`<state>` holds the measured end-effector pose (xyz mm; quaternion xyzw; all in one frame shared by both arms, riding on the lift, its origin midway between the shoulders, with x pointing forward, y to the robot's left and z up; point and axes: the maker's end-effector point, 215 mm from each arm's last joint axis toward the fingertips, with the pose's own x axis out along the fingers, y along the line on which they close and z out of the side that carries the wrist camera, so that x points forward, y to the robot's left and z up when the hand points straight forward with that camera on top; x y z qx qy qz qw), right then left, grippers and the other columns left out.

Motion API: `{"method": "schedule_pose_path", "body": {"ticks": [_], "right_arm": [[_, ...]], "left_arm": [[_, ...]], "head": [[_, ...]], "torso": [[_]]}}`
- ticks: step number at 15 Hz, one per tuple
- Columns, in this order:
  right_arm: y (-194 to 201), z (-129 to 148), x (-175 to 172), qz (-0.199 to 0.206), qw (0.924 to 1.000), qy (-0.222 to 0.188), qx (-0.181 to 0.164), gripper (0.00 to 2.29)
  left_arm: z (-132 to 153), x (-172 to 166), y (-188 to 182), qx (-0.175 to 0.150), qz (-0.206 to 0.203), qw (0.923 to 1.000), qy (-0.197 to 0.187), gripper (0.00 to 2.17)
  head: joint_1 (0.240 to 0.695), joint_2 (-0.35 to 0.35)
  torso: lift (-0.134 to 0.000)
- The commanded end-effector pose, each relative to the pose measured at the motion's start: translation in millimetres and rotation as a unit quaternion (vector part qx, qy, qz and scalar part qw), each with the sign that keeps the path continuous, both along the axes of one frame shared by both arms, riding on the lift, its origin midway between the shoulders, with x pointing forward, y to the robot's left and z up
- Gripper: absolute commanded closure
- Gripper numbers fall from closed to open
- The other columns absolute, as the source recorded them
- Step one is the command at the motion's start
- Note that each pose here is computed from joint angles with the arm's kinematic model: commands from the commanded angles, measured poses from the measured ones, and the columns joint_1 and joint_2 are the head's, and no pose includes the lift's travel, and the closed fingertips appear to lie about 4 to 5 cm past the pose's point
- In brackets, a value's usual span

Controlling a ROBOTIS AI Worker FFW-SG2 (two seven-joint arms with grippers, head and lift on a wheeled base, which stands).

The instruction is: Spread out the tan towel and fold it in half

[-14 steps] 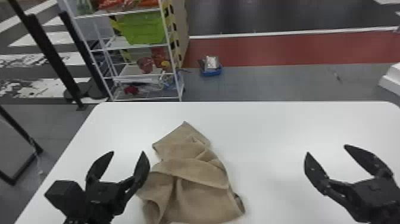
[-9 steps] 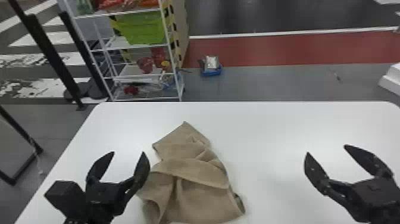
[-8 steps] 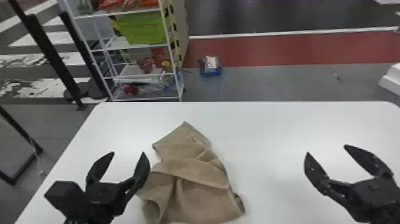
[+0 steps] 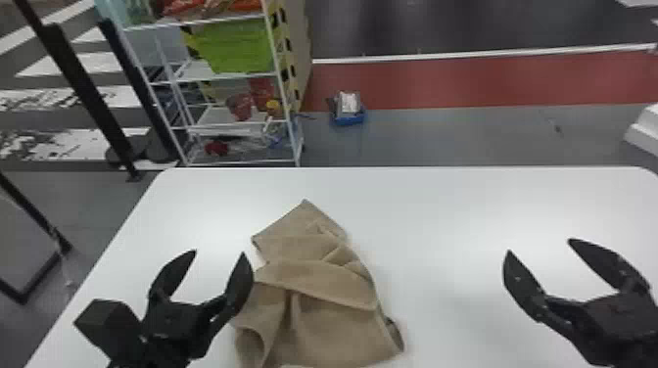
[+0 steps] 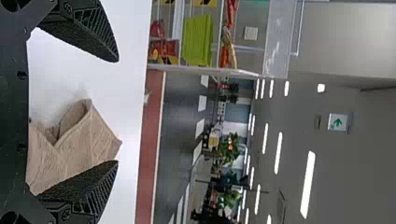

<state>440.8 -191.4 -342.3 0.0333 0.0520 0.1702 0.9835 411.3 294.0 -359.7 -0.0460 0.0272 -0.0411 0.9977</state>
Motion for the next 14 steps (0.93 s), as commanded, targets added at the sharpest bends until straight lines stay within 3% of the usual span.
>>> {"method": "schedule_pose_path", "body": {"ticks": [1, 3, 6, 9, 11, 14], "right_arm": [[-7.8, 2.2, 0.1, -0.002, 1.0, -0.003, -0.006, 0.03], [-27.5, -5.0, 1.5, -0.017, 0.9997, 0.011, -0.013, 0.04], [-64.2, -10.1, 3.3, -0.043, 0.9986, 0.025, -0.018, 0.05], [-90.3, -15.5, 2.5, -0.059, 0.9972, 0.039, -0.021, 0.05], [-103.7, -16.7, 1.5, -0.065, 0.9968, 0.047, 0.001, 0.05], [-117.1, -15.8, -0.1, -0.075, 0.9959, 0.049, 0.01, 0.04]], "left_arm": [[1.0, -2.7, -19.0, -0.004, -0.041, 0.9991, 0.006, 0.11], [4.7, -2.6, -35.1, 0.0, -0.057, 0.9984, 0.0, 0.11], [25.2, -3.3, -69.8, 0.036, -0.07, 0.996, -0.042, 0.12], [14.1, -4.2, -111.3, 0.087, -0.108, 0.99, -0.024, 0.14], [6.5, -7.3, -129.9, 0.111, -0.135, 0.9845, -0.018, 0.14], [-6.2, -9.7, -155.3, 0.169, -0.172, 0.9704, 0.007, 0.22]], "head": [[0.695, 0.152], [0.695, 0.109], [0.695, 0.036], [0.695, -0.042], [0.695, -0.094], [0.695, -0.181]], "torso": [[-0.124], [-0.124], [-0.124], [-0.124], [-0.124], [-0.124]]}}
